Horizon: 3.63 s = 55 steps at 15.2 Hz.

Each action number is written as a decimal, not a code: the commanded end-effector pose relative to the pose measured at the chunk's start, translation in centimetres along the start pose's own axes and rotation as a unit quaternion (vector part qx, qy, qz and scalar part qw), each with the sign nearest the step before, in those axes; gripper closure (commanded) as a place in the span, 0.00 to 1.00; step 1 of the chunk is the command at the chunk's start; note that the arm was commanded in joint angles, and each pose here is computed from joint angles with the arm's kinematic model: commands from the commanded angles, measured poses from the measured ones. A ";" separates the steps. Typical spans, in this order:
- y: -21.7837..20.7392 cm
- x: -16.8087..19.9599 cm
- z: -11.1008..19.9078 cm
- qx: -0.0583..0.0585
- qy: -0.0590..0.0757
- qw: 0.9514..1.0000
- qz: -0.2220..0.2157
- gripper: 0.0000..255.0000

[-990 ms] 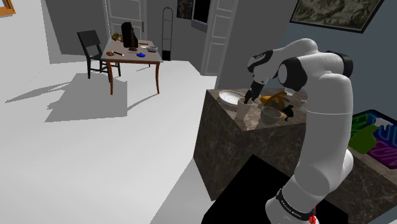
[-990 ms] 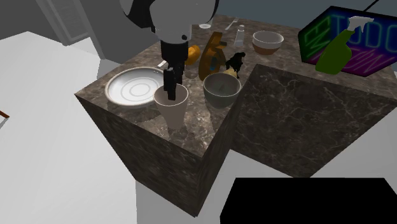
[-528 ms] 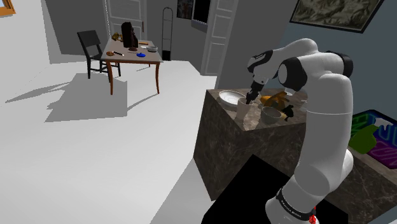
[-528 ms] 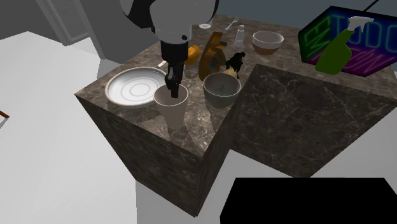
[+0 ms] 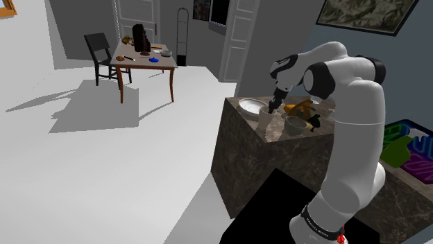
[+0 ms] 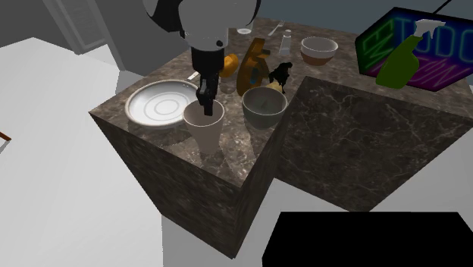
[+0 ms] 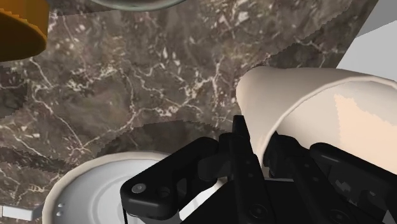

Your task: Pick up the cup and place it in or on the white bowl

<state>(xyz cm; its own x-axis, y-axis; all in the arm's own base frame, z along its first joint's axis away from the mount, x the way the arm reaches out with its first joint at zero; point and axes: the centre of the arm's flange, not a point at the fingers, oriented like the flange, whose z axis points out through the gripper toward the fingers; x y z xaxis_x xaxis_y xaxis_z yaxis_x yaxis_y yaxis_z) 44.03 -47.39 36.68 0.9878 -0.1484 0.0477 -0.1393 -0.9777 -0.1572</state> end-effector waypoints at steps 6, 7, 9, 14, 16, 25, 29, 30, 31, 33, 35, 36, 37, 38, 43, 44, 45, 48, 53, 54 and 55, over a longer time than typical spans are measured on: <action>-0.6 0.2 -3.4 0.000 0.000 1.000 0.000 1.00; -0.6 0.2 -3.9 0.000 0.000 1.000 0.000 1.00; -0.8 0.2 -4.9 0.000 0.000 1.000 0.000 1.00; -1.2 0.4 -7.5 0.000 0.000 1.000 0.000 1.00; -1.4 0.4 -8.6 0.000 0.000 1.000 0.000 1.00; -2.1 0.6 -13.3 0.000 0.000 1.000 0.000 1.00; -2.5 0.7 -15.3 0.000 0.000 1.000 0.000 1.00; -2.5 0.8 -15.9 0.000 0.000 1.000 0.000 1.00; -2.6 0.8 -16.4 0.000 0.000 1.000 0.000 1.00; -1.9 -0.2 -17.1 0.000 0.000 1.000 0.000 1.00; -0.4 -2.2 -18.0 0.000 0.000 1.000 0.000 1.00; 0.3 -3.1 -18.4 0.000 0.000 1.000 0.000 1.00; 1.1 -4.1 -18.9 0.000 0.000 1.000 0.000 1.00; 1.9 -5.1 -19.3 0.000 0.000 1.000 0.000 1.00; 5.6 -10.1 -21.5 0.000 0.000 1.000 0.000 1.00; 6.4 -11.0 -22.0 0.000 0.000 1.000 0.000 1.00; 7.1 -12.0 -22.4 0.000 0.000 1.000 0.000 1.00; 8.7 -14.0 -22.8 0.000 0.000 1.000 0.000 1.00; 9.1 -14.1 -20.2 0.000 0.000 1.000 0.000 1.00; 9.2 -14.2 -19.7 0.000 0.000 1.000 0.000 1.00; 9.3 -14.2 -19.1 0.000 0.000 1.000 0.000 1.00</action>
<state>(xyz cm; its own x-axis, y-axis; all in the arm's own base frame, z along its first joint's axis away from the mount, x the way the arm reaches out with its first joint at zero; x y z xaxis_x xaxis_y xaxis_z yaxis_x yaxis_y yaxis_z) 27.34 -57.14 53.93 0.9878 -0.1485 0.0471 -0.1394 -0.9775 -0.1581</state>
